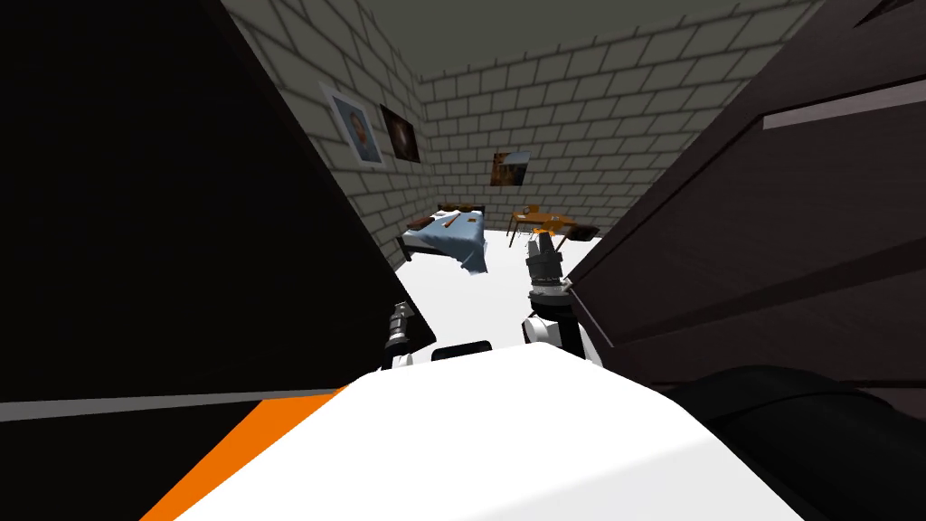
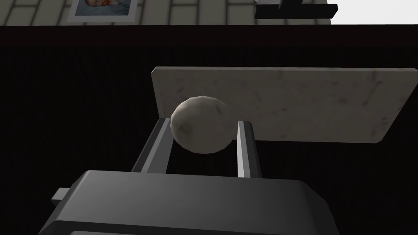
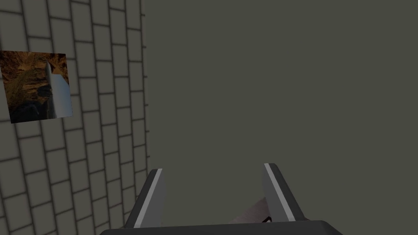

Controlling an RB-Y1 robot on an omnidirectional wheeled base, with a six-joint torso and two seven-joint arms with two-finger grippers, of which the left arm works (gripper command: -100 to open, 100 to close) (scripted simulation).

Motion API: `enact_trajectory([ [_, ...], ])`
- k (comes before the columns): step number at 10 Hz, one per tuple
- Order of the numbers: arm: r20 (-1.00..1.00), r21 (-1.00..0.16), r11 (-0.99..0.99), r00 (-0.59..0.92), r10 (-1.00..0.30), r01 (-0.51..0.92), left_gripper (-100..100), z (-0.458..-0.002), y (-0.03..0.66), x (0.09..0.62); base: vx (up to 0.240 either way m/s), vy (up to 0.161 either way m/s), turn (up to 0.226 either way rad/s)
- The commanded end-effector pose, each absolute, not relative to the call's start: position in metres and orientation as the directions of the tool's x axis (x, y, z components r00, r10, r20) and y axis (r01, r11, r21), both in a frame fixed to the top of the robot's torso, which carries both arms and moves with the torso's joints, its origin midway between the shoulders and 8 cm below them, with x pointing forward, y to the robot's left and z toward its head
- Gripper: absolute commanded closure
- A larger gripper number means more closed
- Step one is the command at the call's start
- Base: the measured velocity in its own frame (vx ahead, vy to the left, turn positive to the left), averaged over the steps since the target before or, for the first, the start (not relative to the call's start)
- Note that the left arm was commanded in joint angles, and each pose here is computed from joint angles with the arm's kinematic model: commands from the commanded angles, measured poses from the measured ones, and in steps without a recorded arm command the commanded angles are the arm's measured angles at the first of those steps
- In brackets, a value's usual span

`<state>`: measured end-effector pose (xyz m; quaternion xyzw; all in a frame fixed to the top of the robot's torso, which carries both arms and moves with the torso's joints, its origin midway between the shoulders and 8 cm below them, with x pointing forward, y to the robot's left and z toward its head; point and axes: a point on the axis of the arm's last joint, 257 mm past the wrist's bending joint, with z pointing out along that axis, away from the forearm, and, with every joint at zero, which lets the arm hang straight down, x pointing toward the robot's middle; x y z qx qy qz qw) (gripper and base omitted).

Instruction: Push the door open

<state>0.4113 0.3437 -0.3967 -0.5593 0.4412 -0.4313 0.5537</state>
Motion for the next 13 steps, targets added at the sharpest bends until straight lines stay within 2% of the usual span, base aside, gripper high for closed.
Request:
enact_trajectory([
  [1, -0.008, -1.0, 0.008, 0.265, -0.964, -0.002, 100, -0.391, 0.354, 0.413, 0.216, -0.035, 0.078],
  [8, 0.0, -1.0, 0.0, 0.354, -0.935, 0.0, 100, -0.391, 0.388, 0.406, 0.2, -0.046, 0.061],
  [13, -0.008, -1.0, 0.007, 0.404, -0.915, -0.004, 100, -0.392, 0.412, 0.396, 0.151, -0.012, 0.043],
])
